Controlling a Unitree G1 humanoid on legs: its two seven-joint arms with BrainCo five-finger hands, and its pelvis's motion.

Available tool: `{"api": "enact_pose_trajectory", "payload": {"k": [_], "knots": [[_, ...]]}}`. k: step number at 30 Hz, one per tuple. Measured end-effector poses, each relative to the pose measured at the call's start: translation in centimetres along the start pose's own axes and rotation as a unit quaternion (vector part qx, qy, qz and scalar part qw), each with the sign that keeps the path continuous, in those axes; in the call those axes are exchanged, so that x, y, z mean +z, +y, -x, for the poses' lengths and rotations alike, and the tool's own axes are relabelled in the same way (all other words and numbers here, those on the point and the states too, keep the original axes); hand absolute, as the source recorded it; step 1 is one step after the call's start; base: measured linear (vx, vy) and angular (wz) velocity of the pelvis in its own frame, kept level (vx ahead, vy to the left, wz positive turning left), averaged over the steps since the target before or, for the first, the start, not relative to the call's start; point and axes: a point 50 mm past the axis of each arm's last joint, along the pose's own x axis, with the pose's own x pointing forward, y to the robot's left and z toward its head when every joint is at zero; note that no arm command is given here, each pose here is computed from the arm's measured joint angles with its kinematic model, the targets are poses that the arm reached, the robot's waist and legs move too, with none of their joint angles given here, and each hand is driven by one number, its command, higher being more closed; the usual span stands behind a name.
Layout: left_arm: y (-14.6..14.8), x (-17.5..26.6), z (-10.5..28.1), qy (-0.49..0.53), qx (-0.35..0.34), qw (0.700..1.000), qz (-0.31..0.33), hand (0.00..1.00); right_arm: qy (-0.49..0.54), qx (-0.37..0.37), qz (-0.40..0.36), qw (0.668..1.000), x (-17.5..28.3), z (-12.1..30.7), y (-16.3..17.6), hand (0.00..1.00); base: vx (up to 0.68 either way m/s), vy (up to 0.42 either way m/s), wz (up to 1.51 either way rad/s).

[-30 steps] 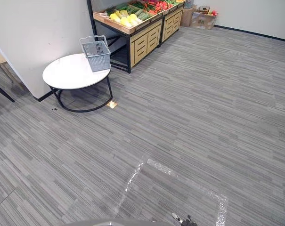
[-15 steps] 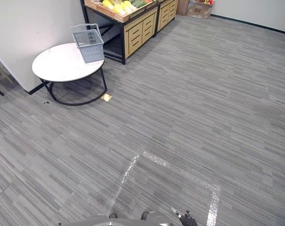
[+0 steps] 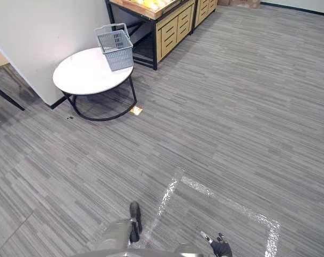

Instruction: Pick vegetable in the basket

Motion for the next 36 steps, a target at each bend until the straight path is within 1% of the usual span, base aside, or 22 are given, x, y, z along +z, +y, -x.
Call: {"api": "enact_pose_trajectory", "payload": {"k": [1,3,5,6,7,12,13,14,16,20,22,24,27,29,33,34,36], "knots": [[0.3,0.6,-0.2,-0.01,0.0,1.0,-0.014,0.0,-0.01,0.01,0.001,1.0,0.2,-0.1,0.7,0.0,0.42,0.216,-0.04],[0.7,0.8,-0.3,-0.012,-0.002,1.0,-0.022,0.0,-0.019,0.02,0.005,1.0,0.6,-0.2,1.5,0.0,0.39,0.226,-0.09],[1.0,0.7,-0.4,-0.005,-0.005,1.0,-0.025,0.0,-0.021,0.021,0.003,1.0,0.6,-0.2,1.6,0.0,0.37,0.234,-0.2],[1.6,0.8,-0.6,-0.004,0.0,0.999,-0.034,0.0,-0.021,0.023,0.0,1.0,0.6,-0.2,1.8,0.0,0.38,0.21,-0.12],[1.6,1.1,-0.6,-0.009,-0.002,0.999,-0.045,0.0,-0.022,0.024,-0.004,0.999,0.6,-0.2,1.8,0.0,0.38,0.199,-0.08],[2.2,5.3,-1.3,-0.066,0.016,0.996,-0.059,0.0,-0.024,0.034,-0.011,0.999,0.2,0.2,2.2,0.0,0.33,0.096,0.11],[2.0,6.0,-1.3,-0.076,0.019,0.995,-0.057,0.0,-0.021,0.036,-0.008,0.999,0.0,0.2,2.2,0.0,0.37,0.014,0.13],[1.5,7.4,-1.3,-0.09,0.026,0.995,-0.041,0.0,-0.012,0.033,-0.005,0.999,-0.7,0.5,1.8,0.0,0.38,-0.008,0.11],[0.9,8.6,-1.2,-0.102,0.024,0.994,-0.023,0.0,-0.004,0.031,-0.001,1.0,-1.2,0.8,1.5,0.0,0.35,-0.05,0.13],[-1.3,13.1,-0.4,-0.174,-0.003,0.984,0.025,0.0,-0.003,0.023,0.001,1.0,-1.8,1.1,0.8,0.0,0.48,-0.118,0.33],[-2.7,15.0,0.5,-0.222,-0.027,0.974,0.042,0.0,0.008,0.021,0.006,1.0,-2.9,1.7,0.8,0.0,0.52,-0.213,0.46],[-3.3,15.1,0.8,-0.233,-0.044,0.97,0.05,0.0,0.017,0.013,-0.003,1.0,-3.8,2.2,1.0,0.0,0.65,-0.31,0.46],[-4.7,13.6,1.0,-0.213,-0.07,0.973,0.062,0.0,-0.003,0.008,0.011,1.0,-2.2,1.6,0.5,0.0,0.68,-0.403,0.09],[-5.0,11.9,0.8,-0.184,-0.071,0.978,0.063,0.0,-0.007,0.006,0.014,1.0,-1.7,1.4,0.5,0.0,0.6,-0.389,-0.06],[-3.4,9.8,-0.1,-0.125,-0.033,0.988,0.084,0.0,-0.015,0.0,0.029,0.999,-1.1,1.2,-0.3,0.0,0.44,-0.201,-0.09],[-3.2,9.2,-0.2,-0.112,-0.027,0.99,0.08,0.0,-0.017,-0.002,0.033,0.999,-1.0,1.2,-0.5,0.0,0.48,-0.104,0.0],[-2.4,9.8,-0.3,-0.118,-0.009,0.987,0.108,0.0,-0.014,-0.004,0.043,0.999,-1.1,1.2,-0.7,0.0,0.47,-0.1,0.18]]}}
